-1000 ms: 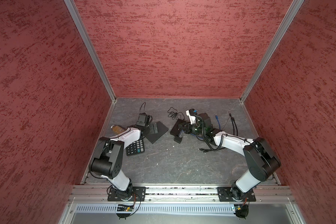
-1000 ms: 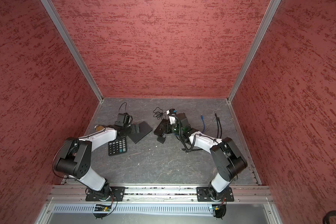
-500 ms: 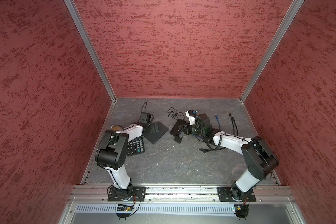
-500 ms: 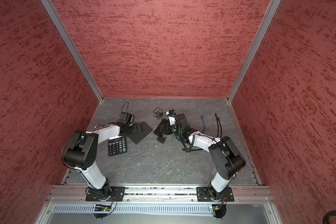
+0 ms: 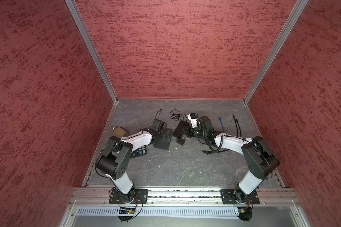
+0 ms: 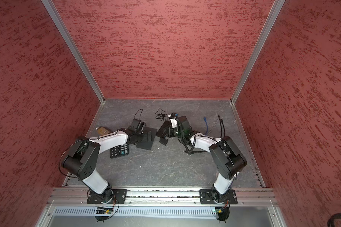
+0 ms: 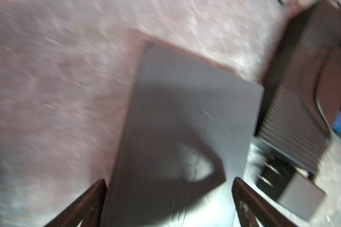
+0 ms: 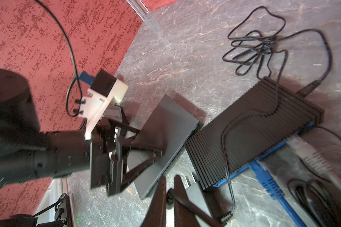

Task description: Insert the plug into the switch port

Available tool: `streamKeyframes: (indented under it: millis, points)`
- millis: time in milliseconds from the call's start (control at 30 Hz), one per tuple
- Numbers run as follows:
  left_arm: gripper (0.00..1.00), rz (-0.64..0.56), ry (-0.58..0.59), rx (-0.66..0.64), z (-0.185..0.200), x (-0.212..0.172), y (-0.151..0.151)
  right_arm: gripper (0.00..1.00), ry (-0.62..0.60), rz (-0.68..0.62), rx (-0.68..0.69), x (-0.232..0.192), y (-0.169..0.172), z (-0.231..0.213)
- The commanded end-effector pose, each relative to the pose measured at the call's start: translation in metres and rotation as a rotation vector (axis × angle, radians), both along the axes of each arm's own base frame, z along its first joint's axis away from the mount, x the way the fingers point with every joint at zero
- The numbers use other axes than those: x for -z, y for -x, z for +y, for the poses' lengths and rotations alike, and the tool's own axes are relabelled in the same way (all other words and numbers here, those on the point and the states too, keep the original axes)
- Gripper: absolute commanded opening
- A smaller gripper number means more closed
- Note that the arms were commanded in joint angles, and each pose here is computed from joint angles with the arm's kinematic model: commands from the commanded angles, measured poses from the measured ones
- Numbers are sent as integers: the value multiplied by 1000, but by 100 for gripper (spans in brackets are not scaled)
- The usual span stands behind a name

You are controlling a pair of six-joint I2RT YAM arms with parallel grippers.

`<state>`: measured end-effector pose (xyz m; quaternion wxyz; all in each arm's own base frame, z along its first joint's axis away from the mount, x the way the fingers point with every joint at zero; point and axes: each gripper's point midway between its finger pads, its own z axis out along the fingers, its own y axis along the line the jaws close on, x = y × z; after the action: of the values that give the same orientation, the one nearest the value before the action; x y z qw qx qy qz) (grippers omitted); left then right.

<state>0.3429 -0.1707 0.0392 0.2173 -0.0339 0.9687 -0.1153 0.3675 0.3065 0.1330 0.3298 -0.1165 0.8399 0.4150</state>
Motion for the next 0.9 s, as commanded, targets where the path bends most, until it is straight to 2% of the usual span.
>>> streamKeyframes:
  millis: [0, 133, 300, 467, 633, 867]
  points:
    - [100, 12, 11, -6, -8, -4, 15, 10, -4, 12, -6, 7, 3, 2]
    - [100, 2, 34, 42, -26, -12, 28, 11, -8, 14, -5, 7, 2, 3]
    - [100, -46, 2, 60, -22, -33, 32, 11, -26, 23, -15, 8, 4, 5]
    - [100, -199, 4, 124, -20, -62, 28, 11, -55, 31, -19, 6, 6, 6]
    - [100, -399, 56, 316, -57, -89, 27, 11, -90, 44, -24, 3, 8, 9]
    - [98, -488, 70, 443, -98, -92, 18, 12, -135, 45, -41, -8, 13, 12]
